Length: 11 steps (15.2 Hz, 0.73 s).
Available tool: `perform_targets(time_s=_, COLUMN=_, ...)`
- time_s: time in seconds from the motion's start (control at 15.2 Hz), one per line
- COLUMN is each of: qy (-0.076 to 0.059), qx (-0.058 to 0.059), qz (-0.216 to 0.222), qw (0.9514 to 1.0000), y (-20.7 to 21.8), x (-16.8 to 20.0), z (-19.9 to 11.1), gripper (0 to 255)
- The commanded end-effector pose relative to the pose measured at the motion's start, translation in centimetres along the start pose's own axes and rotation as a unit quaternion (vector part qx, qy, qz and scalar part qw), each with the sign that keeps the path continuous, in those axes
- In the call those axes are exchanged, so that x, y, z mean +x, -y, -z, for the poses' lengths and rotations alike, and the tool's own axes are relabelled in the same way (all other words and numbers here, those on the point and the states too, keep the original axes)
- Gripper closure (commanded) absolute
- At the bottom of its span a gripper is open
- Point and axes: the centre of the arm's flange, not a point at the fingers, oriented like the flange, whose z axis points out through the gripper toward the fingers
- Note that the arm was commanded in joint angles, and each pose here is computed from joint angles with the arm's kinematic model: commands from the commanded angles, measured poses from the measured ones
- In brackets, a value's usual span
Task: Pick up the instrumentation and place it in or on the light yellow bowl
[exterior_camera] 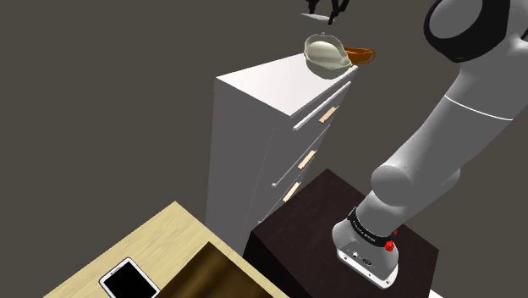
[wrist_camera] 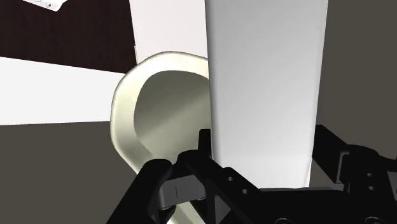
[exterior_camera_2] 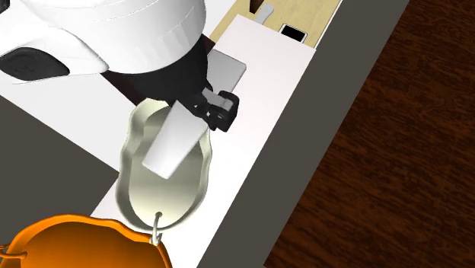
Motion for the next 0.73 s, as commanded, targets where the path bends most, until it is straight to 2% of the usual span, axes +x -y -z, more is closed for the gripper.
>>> perform_targets(time_s=0.0, qy=0.0, qx=0.0, qz=0.001, qw=1.0, y=-0.9, x=2.4, z=0.1, gripper=255)
perform_targets(time_s=0.26, qy=0.0, qx=0.0, qz=0.001, qw=1.0, y=-2.9, x=7.4, z=0.2, gripper=255)
perform_targets(time_s=0.66, qy=0.0, qx=0.0, qz=0.001, qw=1.0, y=-2.9, x=7.5, z=-2.9, gripper=255)
